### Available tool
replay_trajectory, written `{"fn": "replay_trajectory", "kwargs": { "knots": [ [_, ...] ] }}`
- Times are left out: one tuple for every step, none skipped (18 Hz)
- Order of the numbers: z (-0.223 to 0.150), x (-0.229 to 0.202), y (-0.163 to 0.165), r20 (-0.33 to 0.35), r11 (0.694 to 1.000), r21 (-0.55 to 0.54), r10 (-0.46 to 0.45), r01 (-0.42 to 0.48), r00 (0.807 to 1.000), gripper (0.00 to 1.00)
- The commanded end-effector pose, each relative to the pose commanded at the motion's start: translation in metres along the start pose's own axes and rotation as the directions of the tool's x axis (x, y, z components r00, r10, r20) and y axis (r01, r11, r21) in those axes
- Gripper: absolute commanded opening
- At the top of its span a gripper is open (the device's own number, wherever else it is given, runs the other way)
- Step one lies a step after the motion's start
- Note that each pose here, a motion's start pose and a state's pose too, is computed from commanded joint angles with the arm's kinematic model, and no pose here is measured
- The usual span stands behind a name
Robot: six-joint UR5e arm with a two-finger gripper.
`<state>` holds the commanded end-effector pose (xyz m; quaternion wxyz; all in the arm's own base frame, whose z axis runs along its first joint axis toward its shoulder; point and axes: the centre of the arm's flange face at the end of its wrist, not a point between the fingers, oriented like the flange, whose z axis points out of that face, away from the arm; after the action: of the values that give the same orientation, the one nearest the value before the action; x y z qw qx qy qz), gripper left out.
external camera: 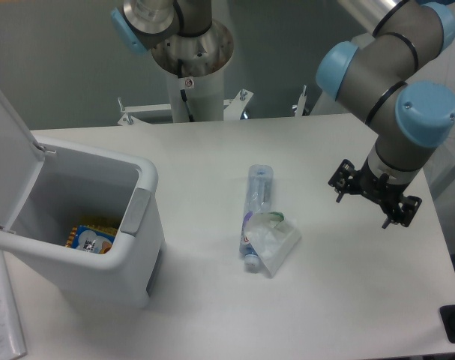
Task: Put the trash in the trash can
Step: 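Move the gripper toward the crumpled clear plastic bag beside the bottle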
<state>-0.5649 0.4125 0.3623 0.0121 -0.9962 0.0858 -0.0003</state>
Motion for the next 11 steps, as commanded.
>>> {"fn": "replay_trajectory", "kwargs": {
  "knots": [
    [0.000, 0.000, 0.000, 0.000, 1.000, 0.001, 0.000, 0.000, 1.000, 1.00],
    [0.000, 0.000, 0.000, 0.000, 1.000, 0.001, 0.002, -0.002, 1.000, 1.00],
    [0.001, 0.000, 0.000, -0.003, 1.000, 0.004, 0.000, 0.000, 1.000, 1.00],
    [0.001, 0.000, -0.001, -0.003, 1.000, 0.006, -0.002, 0.002, 1.000, 1.00],
    [0.001, 0.001, 0.000, -0.003, 1.000, 0.006, -0.002, 0.002, 1.000, 1.00],
    [0.005, 0.001, 0.000, -0.006, 1.000, 0.006, -0.003, 0.003, 1.000, 1.00],
    [0.008, 0.001, 0.001, 0.001, 1.000, 0.008, -0.006, 0.006, 1.000, 1.00],
    [0.015, 0.003, 0.000, 0.009, 1.000, 0.012, -0.004, 0.004, 1.000, 1.00],
    [0.024, 0.006, 0.000, 0.019, 1.000, 0.016, -0.004, 0.004, 1.000, 1.00],
    [0.035, 0.009, 0.001, 0.023, 1.000, 0.019, -0.006, 0.005, 1.000, 1.00],
    [0.044, 0.012, 0.003, 0.030, 1.000, 0.024, -0.007, 0.006, 1.000, 1.00]
  ]
}}
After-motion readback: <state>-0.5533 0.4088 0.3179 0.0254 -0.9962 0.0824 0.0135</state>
